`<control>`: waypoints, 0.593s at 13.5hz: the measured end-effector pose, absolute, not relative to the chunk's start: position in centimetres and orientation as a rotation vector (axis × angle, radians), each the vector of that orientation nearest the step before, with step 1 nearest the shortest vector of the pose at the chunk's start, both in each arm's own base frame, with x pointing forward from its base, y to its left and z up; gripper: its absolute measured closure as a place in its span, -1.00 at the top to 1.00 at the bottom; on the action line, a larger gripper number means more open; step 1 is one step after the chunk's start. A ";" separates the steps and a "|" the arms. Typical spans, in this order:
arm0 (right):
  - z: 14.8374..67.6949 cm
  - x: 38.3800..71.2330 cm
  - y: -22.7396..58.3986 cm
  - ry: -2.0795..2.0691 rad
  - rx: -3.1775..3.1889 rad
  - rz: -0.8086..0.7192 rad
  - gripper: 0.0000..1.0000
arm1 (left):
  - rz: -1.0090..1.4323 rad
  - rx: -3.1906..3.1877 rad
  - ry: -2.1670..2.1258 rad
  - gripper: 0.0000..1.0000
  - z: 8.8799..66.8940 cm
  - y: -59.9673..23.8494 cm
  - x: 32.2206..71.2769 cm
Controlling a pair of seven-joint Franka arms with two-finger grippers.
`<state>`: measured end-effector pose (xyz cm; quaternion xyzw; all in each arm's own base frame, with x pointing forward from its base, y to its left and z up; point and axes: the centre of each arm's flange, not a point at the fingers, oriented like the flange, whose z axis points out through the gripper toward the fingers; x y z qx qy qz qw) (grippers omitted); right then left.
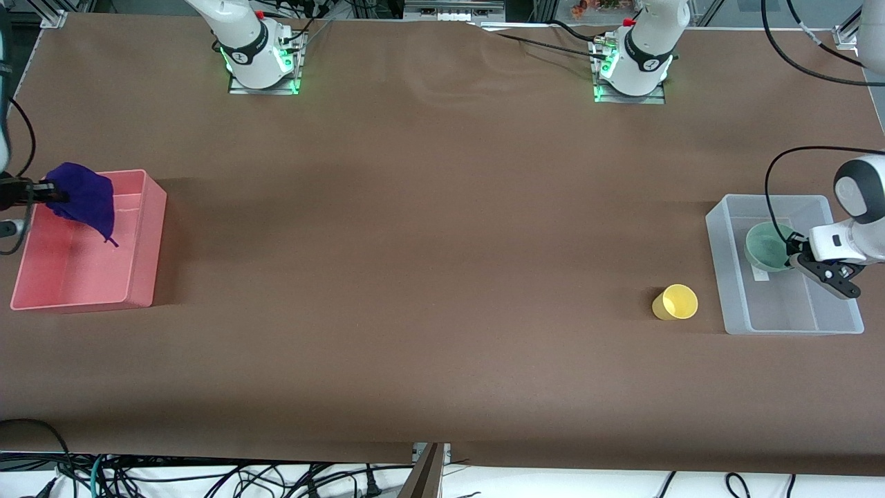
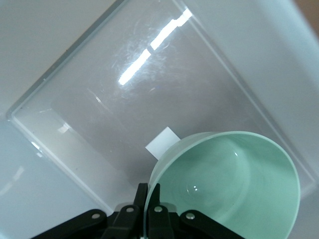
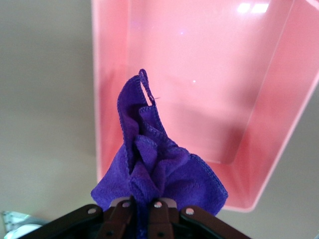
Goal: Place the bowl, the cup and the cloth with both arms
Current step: 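Drop the cloth into the pink bin while the left gripper lowers the bowl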
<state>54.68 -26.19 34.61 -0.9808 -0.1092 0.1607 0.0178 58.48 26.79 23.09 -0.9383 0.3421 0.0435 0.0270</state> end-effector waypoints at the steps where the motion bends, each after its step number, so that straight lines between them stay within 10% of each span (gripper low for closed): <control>1: 32.6 53.9 -26.5 -0.334 -3.050 0.498 -0.88 | 0.129 -2.897 1.056 -0.79 22.6 26.9 58.6; 6: 26.8 51.6 -26.8 -0.328 -3.057 0.510 -0.87 | 0.117 -2.892 1.110 0.20 25.6 24.8 60.5; 8: 27.0 51.8 -26.8 -0.332 -3.066 0.495 -0.52 | 0.168 -2.933 1.137 0.59 30.3 22.2 62.1</control>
